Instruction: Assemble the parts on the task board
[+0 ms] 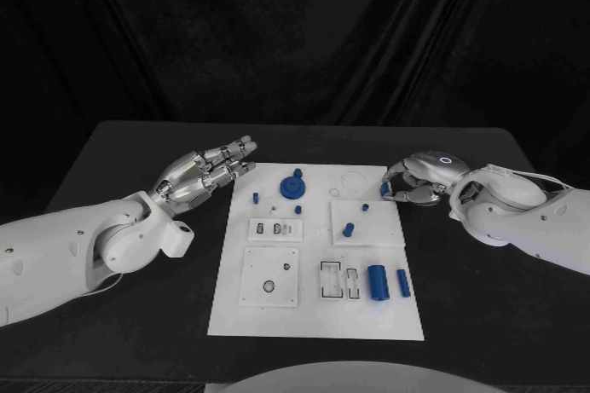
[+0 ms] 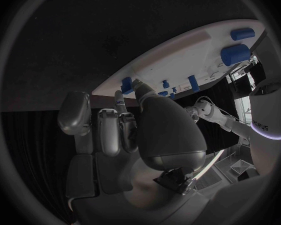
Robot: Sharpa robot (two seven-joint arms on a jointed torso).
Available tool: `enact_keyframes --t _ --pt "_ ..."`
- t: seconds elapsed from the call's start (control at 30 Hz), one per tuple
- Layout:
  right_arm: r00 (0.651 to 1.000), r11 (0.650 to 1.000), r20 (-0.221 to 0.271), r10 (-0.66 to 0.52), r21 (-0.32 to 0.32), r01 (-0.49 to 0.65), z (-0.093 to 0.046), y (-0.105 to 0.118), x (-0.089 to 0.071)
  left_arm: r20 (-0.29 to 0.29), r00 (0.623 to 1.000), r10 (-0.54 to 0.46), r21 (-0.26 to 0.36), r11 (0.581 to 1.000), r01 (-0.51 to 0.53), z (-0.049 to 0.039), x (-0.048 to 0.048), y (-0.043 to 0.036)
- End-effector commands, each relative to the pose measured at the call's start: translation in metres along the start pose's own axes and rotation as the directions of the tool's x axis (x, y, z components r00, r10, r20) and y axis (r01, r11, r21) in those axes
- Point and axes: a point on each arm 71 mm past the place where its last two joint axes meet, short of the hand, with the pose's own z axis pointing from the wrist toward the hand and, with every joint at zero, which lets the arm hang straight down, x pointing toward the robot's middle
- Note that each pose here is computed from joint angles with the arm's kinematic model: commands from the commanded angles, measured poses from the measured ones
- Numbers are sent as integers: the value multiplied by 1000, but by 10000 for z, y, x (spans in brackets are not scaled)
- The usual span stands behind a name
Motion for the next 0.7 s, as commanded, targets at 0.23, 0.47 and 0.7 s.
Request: enact_keyframes --t 0.23,0.47,0.7 --pt "1000 1000 -12 -4 -2 4 19 19 38 -15 1000 -15 62 998 16 12 24 -35" --pt "1000 1000 -7 -4 -7 4 36 34 48 -17 1000 -16 60 998 17 13 26 -32" --pt "999 1000 34 1 -29 0 40 62 30 -18 1000 -18 58 998 19 13 27 -28"
